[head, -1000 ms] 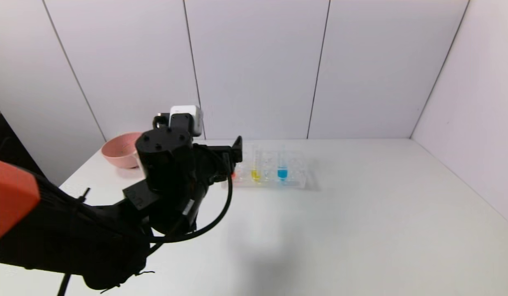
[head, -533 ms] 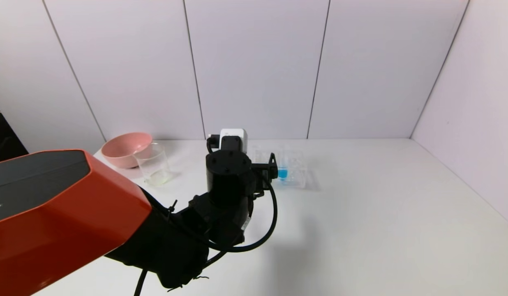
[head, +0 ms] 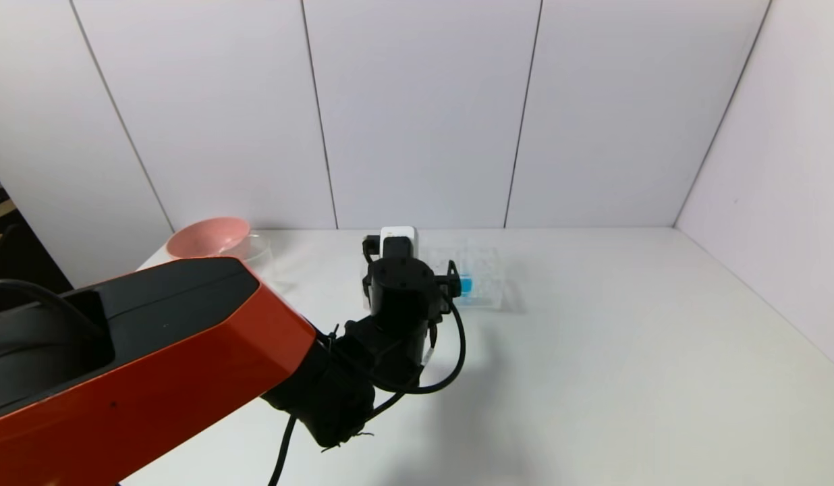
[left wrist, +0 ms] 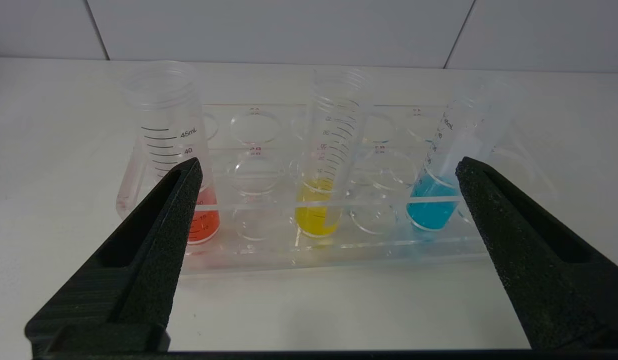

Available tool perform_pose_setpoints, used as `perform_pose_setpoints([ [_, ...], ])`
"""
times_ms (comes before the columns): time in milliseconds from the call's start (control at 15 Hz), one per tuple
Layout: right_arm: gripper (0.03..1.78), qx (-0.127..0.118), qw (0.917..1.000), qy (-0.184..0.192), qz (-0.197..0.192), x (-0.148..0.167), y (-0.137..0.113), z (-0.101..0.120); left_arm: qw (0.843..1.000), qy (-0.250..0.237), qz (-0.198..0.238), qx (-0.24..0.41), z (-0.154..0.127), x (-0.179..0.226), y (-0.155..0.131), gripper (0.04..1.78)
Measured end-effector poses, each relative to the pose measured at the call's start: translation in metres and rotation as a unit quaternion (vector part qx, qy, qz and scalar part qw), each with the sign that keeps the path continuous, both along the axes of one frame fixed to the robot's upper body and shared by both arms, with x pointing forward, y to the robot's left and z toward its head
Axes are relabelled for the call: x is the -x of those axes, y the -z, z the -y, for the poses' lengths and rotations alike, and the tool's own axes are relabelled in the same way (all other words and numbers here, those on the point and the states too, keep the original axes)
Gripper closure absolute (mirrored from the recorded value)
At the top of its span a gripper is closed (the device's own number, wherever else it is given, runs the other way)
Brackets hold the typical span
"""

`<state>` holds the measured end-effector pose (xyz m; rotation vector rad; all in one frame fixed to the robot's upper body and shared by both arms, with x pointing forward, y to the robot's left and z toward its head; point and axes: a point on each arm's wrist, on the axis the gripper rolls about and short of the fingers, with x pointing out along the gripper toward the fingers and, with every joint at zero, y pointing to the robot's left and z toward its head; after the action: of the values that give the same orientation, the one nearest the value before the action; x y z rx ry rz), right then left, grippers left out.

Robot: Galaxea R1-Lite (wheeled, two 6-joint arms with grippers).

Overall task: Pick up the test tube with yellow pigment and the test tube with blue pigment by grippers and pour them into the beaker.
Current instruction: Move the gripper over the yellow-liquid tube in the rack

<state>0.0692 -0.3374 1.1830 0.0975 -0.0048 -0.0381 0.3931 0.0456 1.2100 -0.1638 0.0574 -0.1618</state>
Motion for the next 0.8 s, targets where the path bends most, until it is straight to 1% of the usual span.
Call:
perform_pose_setpoints([
  [267, 0.04, 0.000, 1.0000, 0.000, 0.000, 0.000, 0.000, 0.000, 1.000, -0.014, 0.002, -0.002, 0.004, -0.023, 0.009, 0.04],
  [533, 0.04, 0.000, 1.0000, 0.000, 0.000, 0.000, 0.000, 0.000, 1.000, -0.016, 0.000, -0.005, 0.003, -0.043, 0.022, 0.05],
  [800, 0.04, 0.000, 1.0000, 0.000, 0.000, 0.000, 0.000, 0.000, 1.000, -0.025, -0.002, -0.007, 0.003, -0.059, 0.024, 0.06],
])
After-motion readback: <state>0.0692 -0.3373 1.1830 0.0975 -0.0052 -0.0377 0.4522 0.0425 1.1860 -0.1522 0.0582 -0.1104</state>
